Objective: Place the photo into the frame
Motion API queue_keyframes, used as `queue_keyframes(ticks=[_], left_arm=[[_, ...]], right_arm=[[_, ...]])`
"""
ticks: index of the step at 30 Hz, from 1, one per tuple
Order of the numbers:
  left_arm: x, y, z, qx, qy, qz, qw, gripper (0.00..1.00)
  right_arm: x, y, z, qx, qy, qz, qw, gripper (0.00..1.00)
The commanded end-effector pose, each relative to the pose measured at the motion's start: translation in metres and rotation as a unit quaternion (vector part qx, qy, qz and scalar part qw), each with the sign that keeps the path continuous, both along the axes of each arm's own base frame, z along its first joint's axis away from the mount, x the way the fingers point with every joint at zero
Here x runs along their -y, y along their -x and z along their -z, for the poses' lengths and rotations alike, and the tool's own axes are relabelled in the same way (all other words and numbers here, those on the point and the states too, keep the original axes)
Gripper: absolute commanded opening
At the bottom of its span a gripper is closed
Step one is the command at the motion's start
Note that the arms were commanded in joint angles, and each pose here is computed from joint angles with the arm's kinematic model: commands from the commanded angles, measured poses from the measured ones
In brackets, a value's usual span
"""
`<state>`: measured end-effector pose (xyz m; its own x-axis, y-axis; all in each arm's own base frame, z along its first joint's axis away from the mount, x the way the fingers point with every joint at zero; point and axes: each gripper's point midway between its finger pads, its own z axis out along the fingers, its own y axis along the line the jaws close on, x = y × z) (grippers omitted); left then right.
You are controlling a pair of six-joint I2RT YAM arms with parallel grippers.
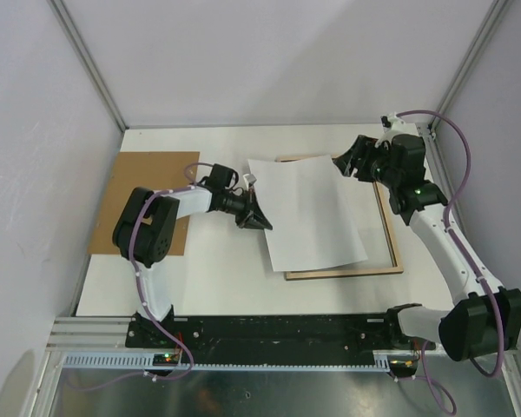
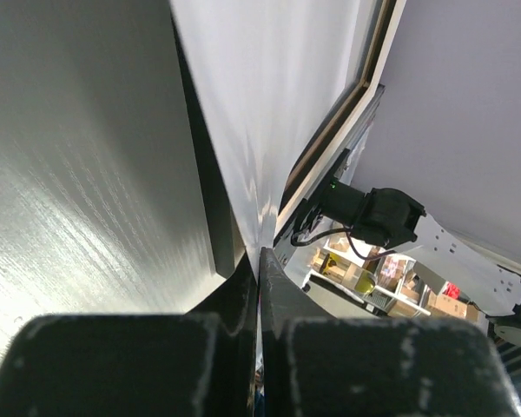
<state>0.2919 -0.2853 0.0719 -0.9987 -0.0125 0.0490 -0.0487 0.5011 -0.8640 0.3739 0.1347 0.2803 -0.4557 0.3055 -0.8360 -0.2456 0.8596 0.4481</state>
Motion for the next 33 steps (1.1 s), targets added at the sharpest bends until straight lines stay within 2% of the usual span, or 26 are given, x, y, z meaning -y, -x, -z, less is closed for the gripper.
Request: queue_keyframes(ticks=[1, 7, 12, 19, 23, 28, 33], left_arm=[[0.006, -0.001, -0.006, 0.002, 0.007, 0.025, 1.000, 0.00], [0.011, -0.005, -0.007, 0.018, 0.002, 0.031, 0.999, 0.00], [0.011, -0.008, -0.005, 0.032, -0.012, 0.028, 0.999, 0.00], [0.011, -0.011, -0.013, 0.060, -0.014, 0.031, 0.998, 0.00], [0.011, -0.012, -0.015, 0.068, -0.016, 0.031, 0.997, 0.00], [0.010, -0.012, -0.016, 0.076, -0.017, 0.033, 0.996, 0.00], [0.010, -0.011, -0.017, 0.079, -0.017, 0.036, 0.996, 0.00]], right_arm=[[0.029, -0.016, 0.024, -0.036, 0.011, 0.071, 0.997, 0.68], [0.077, -0.039, 0.052, -0.074, 0.007, 0.174, 0.982, 0.68], [0.128, -0.054, 0.085, -0.099, 0.015, 0.267, 0.959, 0.67], [0.184, -0.051, 0.148, -0.163, 0.008, 0.345, 0.924, 0.57], [0.197, -0.045, 0.179, -0.202, 0.021, 0.372, 0.906, 0.46], [0.207, -0.034, 0.211, -0.244, 0.030, 0.393, 0.886, 0.24], [0.206, -0.024, 0.235, -0.278, 0.035, 0.394, 0.875, 0.14]])
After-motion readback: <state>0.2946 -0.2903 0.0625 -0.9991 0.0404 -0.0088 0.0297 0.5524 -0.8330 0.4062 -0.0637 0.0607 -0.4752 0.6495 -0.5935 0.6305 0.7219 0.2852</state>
